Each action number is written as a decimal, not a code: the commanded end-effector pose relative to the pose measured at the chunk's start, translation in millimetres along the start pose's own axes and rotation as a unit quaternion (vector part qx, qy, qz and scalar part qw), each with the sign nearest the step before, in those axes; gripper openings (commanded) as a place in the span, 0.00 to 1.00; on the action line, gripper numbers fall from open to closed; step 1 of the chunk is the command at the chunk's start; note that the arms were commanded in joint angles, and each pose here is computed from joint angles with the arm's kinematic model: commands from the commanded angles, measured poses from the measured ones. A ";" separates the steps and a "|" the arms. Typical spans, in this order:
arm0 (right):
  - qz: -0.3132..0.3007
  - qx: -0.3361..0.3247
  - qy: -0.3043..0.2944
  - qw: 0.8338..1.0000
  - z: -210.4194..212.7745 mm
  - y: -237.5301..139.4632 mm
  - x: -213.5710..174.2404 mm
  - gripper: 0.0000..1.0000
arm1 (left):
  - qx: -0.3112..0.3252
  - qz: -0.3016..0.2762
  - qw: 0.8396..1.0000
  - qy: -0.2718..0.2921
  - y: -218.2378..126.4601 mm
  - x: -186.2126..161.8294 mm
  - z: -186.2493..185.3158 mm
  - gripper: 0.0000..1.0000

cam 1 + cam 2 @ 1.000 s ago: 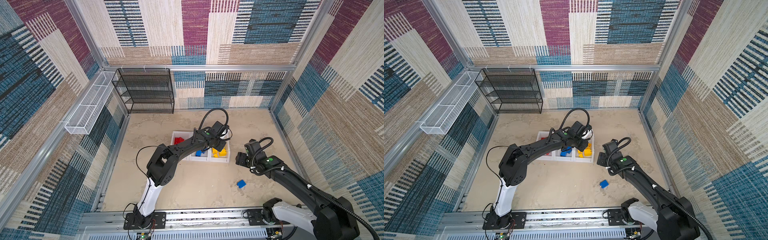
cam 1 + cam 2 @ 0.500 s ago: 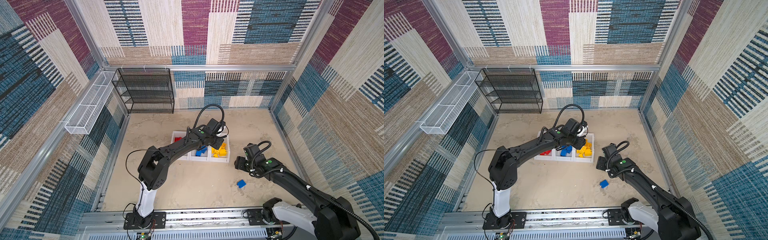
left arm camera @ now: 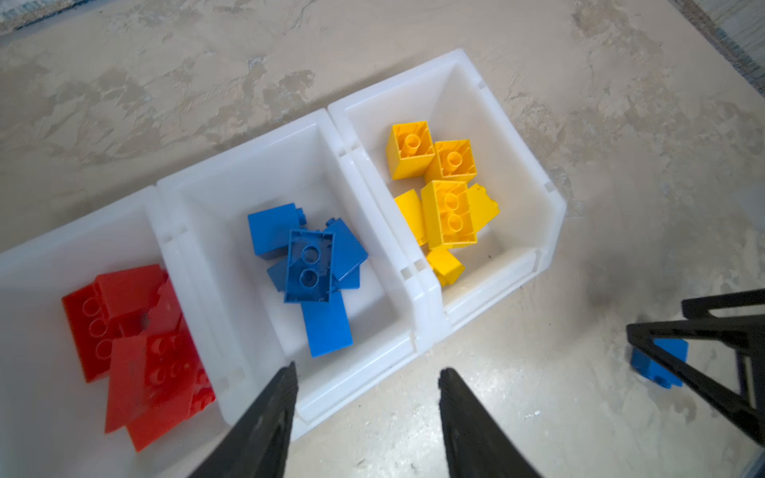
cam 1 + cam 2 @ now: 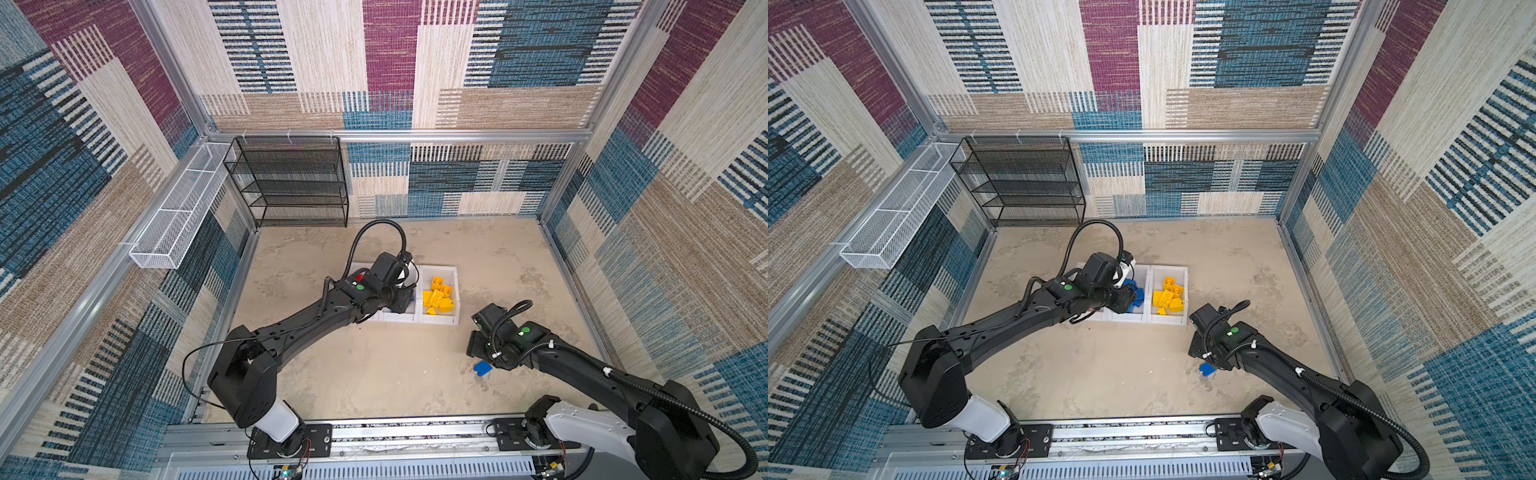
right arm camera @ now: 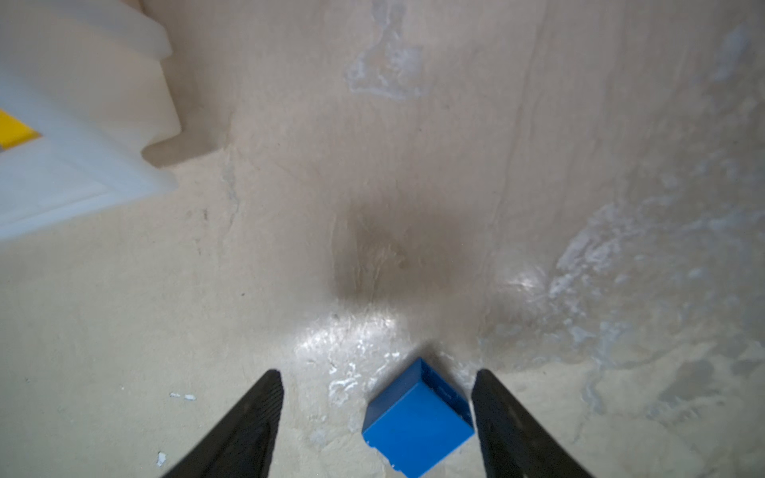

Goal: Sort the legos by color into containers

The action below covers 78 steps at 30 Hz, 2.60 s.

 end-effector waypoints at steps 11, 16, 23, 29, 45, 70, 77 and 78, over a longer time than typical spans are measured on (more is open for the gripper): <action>0.026 -0.041 0.074 0.996 -13.7 7.2 -24.4 0.71 | 0.013 -0.014 0.999 -0.028 -18.6 -24.6 23.7 0.58; 0.021 -0.044 0.075 0.996 -11.7 9.8 -23.0 0.61 | 0.016 -0.019 0.999 -0.043 -22.6 -32.9 29.9 0.58; 0.022 -0.035 0.078 0.996 -9.5 14.8 -24.1 0.42 | 0.023 -0.018 0.998 -0.049 -29.6 -41.2 35.8 0.58; 0.014 -0.023 0.068 0.997 -1.3 10.8 -18.9 0.34 | 0.031 -0.018 0.998 -0.058 -38.0 -49.1 40.2 0.58; -0.132 0.135 -0.152 0.970 234.0 -59.9 105.3 0.35 | 0.083 -0.027 0.991 -0.106 -72.7 -74.4 66.2 0.58; -0.164 0.155 -0.206 0.952 304.3 -49.2 141.7 0.70 | 0.135 -0.048 0.978 -0.153 -85.5 -94.5 90.7 0.59; -0.293 0.167 -0.141 0.931 219.4 -100.9 201.7 0.77 | 0.260 -0.104 0.943 -0.182 -104.7 -97.5 163.2 0.63; -0.335 0.173 -0.128 0.917 202.0 -115.4 213.6 0.80 | 0.295 -0.113 0.932 -0.178 -107.8 -101.2 177.9 0.66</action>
Point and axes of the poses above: each gripper's point midway between its finger pads, its own y axis out along the fingers, its own z axis along the line the jaws close on, x = y × z, the point moved 2 cm from there along -y, back along the fingers, and after that the axes turned 9 degrees about y, right-handed, at the moved point
